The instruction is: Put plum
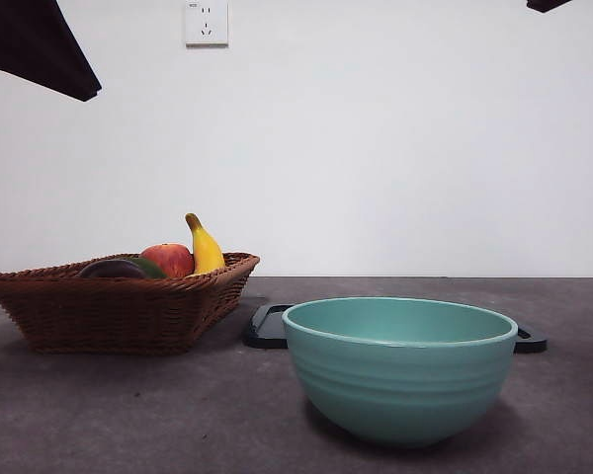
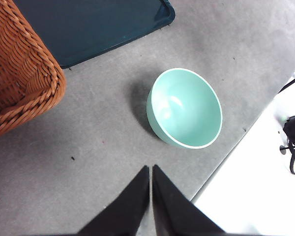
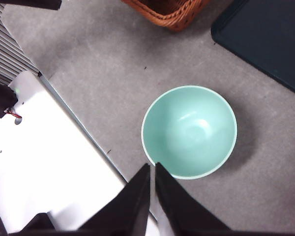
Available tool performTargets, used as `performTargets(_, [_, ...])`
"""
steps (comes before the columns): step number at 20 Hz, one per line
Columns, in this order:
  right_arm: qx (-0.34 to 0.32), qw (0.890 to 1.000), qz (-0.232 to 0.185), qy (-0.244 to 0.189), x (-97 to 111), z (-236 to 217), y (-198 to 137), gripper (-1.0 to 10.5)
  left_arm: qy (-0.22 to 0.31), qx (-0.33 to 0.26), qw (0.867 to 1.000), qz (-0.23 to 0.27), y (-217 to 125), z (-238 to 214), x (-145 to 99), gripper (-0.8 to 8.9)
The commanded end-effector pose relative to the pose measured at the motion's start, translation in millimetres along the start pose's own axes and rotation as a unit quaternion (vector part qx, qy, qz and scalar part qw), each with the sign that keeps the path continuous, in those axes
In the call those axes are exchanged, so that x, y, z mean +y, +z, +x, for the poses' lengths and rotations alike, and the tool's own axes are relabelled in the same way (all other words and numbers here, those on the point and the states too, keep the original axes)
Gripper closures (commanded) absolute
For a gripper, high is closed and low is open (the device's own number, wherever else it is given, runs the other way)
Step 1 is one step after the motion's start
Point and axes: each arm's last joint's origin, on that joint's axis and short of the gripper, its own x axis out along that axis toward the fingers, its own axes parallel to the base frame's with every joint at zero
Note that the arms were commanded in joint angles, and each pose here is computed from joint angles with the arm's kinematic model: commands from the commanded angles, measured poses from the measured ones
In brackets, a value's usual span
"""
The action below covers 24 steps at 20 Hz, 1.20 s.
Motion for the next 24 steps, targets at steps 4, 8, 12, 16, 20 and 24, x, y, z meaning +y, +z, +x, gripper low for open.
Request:
performTargets(4, [-0.014,1.000,-0.014,0.005,3,-2,5,9.4,-0.003,-0.005,1.000,0.014,4,-1,-2,8.07])
performTargets(8, [-0.014,1.000,-0.014,0.005,3,-2,5,9.4,0.007,-0.013,0.999,0.031,5,-1,-1,8.06])
performTargets(12, [-0.014,1.000,-0.014,0.005,3,-2,5,9.4,0.027,-0.051,0.990,0.125,7,-12,-4,8.07])
performTargets(16, [-0.014,1.000,-0.014,0.005,3,-2,5,9.4,0.127,-0.249,0.935,0.219,23,-62,-4,8.07])
performTargets(20, [-0.014,1.000,-0.014,0.005,3,-2,5,9.4,0.279,-0.383,0.848,0.237,-1,-92,5,8.07])
performTargets(24, [-0.014,1.000,-0.014,0.005,3,-2,5,9.4,0.388,-0.433,0.786,0.211,-43,-84,18,8.07])
